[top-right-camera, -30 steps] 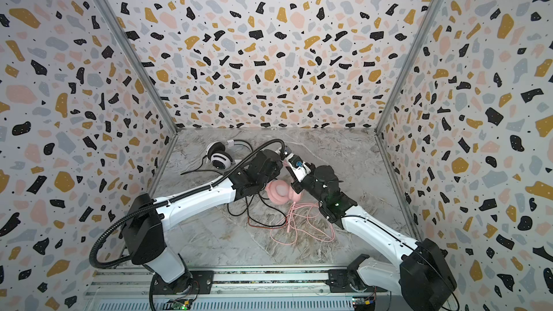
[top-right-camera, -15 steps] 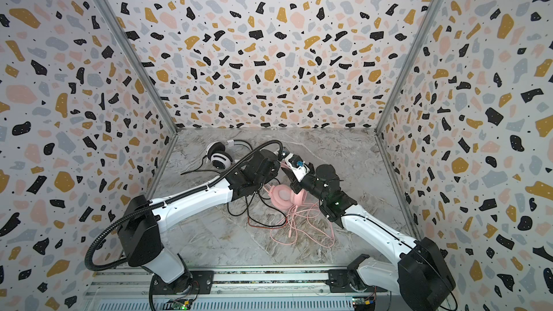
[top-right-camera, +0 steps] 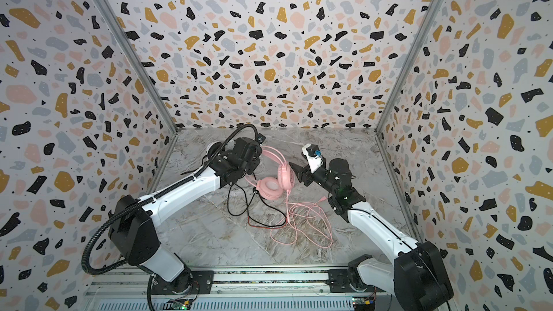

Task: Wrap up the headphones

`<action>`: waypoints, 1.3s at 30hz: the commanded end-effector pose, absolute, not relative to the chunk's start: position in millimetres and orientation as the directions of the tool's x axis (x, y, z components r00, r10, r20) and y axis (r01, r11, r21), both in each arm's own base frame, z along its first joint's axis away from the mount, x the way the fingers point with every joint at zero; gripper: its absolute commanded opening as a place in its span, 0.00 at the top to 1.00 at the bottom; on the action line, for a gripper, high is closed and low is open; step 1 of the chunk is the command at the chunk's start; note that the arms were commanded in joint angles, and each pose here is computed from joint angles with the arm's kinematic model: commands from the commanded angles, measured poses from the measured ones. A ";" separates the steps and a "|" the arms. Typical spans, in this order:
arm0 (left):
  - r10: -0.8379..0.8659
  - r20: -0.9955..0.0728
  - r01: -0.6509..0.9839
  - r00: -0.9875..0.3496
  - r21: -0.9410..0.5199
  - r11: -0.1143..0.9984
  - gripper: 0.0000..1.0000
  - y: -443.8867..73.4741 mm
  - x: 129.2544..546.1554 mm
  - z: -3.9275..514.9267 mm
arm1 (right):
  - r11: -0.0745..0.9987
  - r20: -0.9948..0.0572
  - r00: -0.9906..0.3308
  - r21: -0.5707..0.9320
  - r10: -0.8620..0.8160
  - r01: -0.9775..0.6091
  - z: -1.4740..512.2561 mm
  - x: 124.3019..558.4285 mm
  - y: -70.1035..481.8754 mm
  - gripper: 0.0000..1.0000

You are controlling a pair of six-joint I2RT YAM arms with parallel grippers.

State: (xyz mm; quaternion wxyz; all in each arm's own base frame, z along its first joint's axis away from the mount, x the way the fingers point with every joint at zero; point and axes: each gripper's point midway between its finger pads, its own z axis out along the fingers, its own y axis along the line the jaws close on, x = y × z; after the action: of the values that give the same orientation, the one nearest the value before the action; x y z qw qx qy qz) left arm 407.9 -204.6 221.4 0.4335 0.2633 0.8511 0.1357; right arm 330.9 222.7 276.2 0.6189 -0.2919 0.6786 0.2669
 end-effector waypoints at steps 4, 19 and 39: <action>0.281 -0.838 0.094 -0.468 0.269 0.959 1.00 -154.6 418.5 300.5 | 0.583 -0.998 -0.057 0.057 0.019 -0.810 308.5 320.7 236.6 0.28; -0.038 -0.930 -0.105 -0.366 0.001 0.994 1.00 -53.0 410.9 341.6 | 0.205 -0.963 -0.268 0.268 0.028 -0.941 295.8 299.8 280.5 0.29; -0.240 -0.905 0.012 -0.352 -0.261 0.965 1.00 -51.3 412.1 319.4 | 0.165 -0.893 -0.436 0.416 -0.112 -0.894 229.2 249.2 316.4 0.33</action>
State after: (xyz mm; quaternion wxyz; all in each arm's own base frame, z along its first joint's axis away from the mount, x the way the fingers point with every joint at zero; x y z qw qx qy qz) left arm 401.0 -39.5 283.2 0.5115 -0.0597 0.8563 -0.0405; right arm 254.2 310.0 236.5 0.3841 -0.3788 0.6605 0.5222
